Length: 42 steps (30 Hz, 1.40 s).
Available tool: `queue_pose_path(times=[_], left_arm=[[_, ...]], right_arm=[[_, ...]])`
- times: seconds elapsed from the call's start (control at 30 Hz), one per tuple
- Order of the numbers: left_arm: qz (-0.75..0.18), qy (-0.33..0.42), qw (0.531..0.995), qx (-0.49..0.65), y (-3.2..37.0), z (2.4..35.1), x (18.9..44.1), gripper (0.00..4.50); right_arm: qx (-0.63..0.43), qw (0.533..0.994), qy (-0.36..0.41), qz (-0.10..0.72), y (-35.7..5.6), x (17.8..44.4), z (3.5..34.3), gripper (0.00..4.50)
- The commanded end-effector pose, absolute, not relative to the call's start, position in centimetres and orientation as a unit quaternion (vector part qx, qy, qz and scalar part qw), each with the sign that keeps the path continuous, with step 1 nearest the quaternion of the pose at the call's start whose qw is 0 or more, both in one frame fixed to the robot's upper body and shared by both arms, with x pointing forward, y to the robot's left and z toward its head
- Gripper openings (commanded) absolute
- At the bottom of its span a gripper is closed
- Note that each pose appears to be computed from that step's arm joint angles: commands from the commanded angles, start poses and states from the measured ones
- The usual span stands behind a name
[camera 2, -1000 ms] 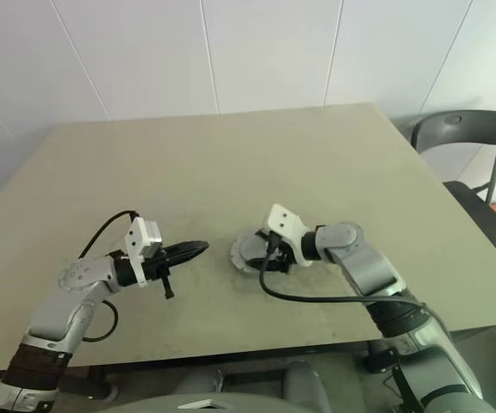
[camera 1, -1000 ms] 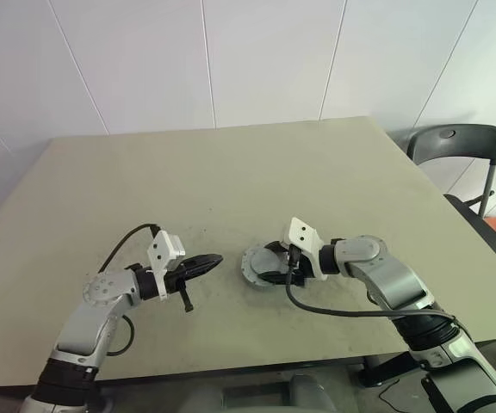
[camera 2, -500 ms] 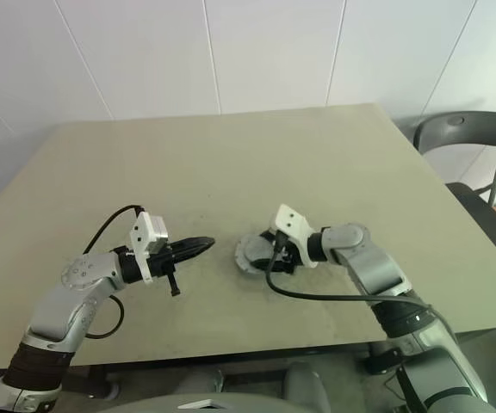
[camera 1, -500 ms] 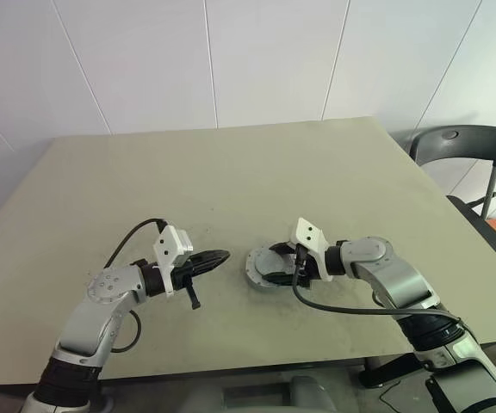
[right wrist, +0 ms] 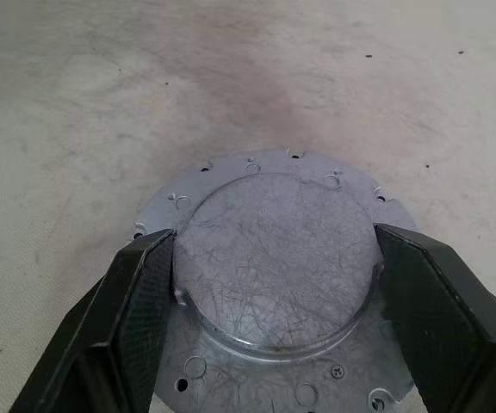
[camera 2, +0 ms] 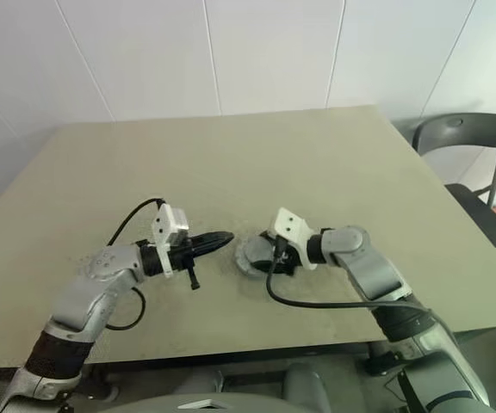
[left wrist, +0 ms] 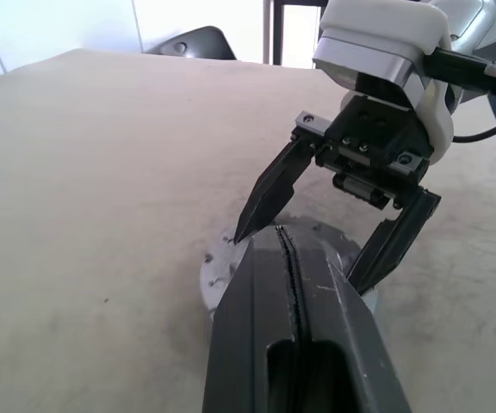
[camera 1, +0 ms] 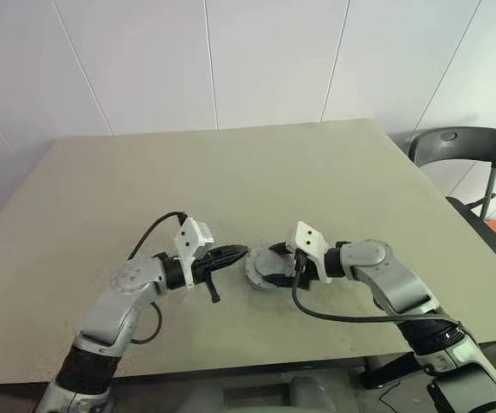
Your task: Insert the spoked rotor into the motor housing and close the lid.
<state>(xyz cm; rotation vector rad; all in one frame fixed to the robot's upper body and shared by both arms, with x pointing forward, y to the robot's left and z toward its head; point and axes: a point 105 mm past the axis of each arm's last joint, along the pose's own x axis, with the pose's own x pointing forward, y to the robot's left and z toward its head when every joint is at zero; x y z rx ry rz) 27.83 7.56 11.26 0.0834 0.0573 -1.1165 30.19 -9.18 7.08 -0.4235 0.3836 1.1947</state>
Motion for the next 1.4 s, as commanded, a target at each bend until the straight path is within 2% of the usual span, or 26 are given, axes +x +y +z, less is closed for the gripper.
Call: queue_pose_path(times=[0.03, 0.53, 0.73, 0.9, 1.17, 1.4], left_arm=[[-0.537, 0.029, 0.842, 0.053, 6.6, 11.5, 28.4, 0.00], [-0.538, 0.096, 0.833, 0.089, 6.0, 10.1, 28.0, 0.00], [-0.523, 0.133, 0.835, 0.106, 5.5, 8.8, 28.7, 0.00], [-0.518, 0.123, 0.840, 0.110, 4.7, 9.1, 29.3, 0.00], [-0.528, 0.139, 0.832, 0.100, 4.8, 9.1, 28.9, 0.00], [-0.524, 0.164, 0.830, 0.103, 4.8, 8.8, 28.9, 0.00]], right_arm=[[-0.201, 0.788, 0.225, 0.536, -10.5, 29.9, 5.2, 3.24], [-0.196, 0.798, 0.215, 0.528, -10.1, 29.9, 6.0, 3.24], [-0.193, 0.804, 0.205, 0.524, -9.6, 30.1, 6.8, 3.24], [-0.128, 0.812, 0.201, 0.533, -8.7, 30.0, 8.4, 3.24], [-0.124, 0.803, 0.240, 0.531, -9.5, 29.0, 6.7, 3.24], [-0.095, 0.805, 0.239, 0.535, -9.0, 28.3, 6.8, 3.24]])
